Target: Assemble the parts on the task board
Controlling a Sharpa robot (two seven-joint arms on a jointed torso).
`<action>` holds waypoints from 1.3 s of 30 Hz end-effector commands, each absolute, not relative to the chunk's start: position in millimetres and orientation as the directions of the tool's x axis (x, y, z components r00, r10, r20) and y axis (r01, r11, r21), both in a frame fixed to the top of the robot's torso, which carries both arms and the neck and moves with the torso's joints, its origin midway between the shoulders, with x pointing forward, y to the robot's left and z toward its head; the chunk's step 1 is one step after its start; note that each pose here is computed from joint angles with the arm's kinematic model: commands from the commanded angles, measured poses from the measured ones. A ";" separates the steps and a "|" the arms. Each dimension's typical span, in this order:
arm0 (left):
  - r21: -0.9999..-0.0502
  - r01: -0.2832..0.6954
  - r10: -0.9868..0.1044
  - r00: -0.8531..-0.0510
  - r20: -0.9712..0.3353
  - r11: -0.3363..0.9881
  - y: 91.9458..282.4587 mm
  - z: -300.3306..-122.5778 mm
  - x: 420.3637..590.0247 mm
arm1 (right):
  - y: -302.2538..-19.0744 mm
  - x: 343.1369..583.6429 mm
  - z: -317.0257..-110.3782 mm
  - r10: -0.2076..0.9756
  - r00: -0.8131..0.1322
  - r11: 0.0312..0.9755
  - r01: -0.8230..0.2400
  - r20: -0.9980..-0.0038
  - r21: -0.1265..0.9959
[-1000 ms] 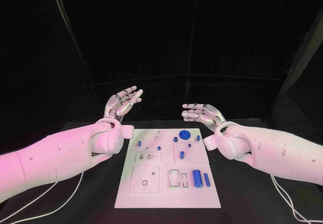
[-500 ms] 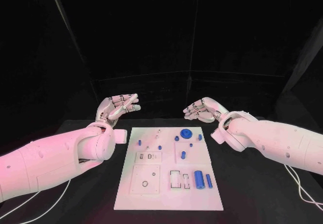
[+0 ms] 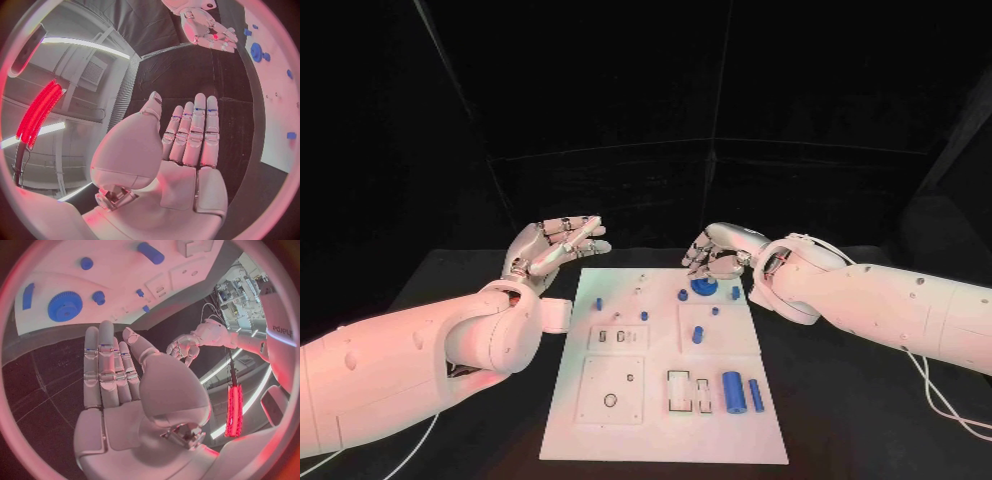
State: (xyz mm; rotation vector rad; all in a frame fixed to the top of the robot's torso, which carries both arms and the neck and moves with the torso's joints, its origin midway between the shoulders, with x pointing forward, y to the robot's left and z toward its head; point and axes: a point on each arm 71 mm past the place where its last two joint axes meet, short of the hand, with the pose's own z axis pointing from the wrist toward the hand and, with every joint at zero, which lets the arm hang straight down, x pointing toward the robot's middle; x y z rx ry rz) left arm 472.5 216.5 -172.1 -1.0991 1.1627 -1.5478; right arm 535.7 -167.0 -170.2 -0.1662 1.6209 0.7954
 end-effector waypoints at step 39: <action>-0.971 0.122 -0.944 -0.287 0.162 -0.204 206.3 -168.1 464.7 | -139.1 537.8 -176.9 -0.043 -0.153 0.815 -0.578 -0.987 0.054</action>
